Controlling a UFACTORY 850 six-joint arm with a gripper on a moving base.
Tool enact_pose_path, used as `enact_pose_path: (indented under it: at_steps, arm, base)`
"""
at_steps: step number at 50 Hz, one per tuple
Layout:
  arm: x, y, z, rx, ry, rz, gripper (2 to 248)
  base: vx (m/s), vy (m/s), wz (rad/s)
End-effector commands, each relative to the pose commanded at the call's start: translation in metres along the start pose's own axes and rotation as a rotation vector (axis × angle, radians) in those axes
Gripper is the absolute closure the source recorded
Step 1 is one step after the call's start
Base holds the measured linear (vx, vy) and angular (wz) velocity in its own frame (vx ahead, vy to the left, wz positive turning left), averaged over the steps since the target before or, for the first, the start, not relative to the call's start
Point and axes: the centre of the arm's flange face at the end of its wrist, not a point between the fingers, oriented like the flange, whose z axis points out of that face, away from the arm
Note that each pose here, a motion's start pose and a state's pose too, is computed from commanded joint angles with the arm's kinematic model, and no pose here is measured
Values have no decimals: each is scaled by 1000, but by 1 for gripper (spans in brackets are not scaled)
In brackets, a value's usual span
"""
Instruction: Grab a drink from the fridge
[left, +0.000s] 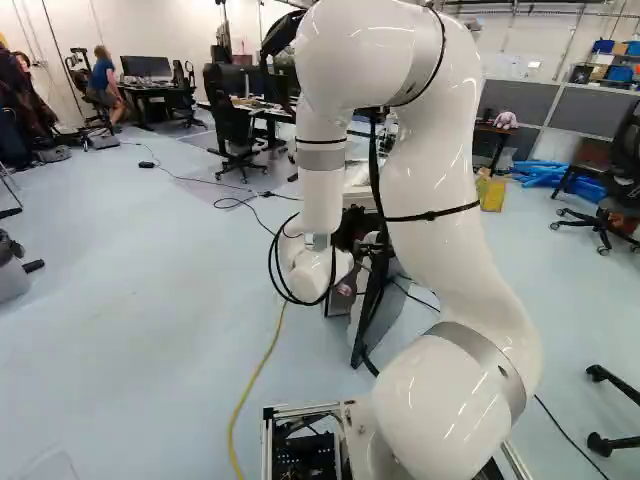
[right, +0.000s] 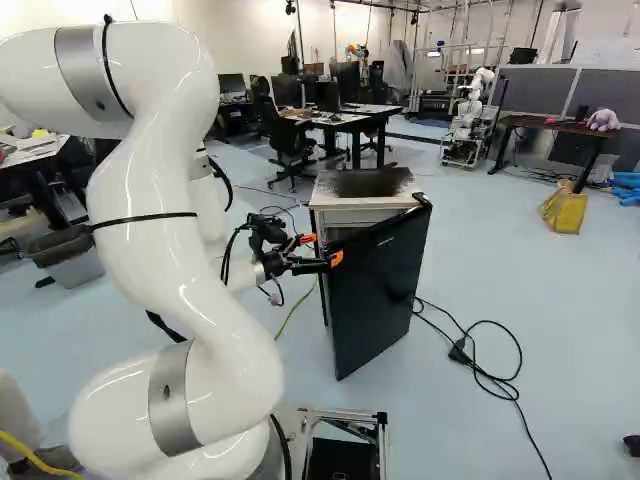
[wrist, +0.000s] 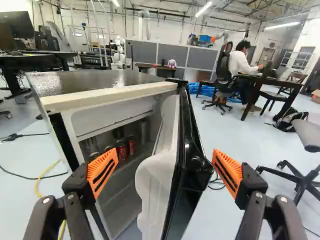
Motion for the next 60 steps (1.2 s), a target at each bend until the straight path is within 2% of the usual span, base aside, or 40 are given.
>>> enact_pose_path:
  at_steps: [21, 60]
  arm:
    - [0, 7, -2, -23, -2, -5, 3]
    - [2, 40, -7, -112, 26, -29, 3]
  base:
    - [0, 0, 0]
    - [0, 0, 0]
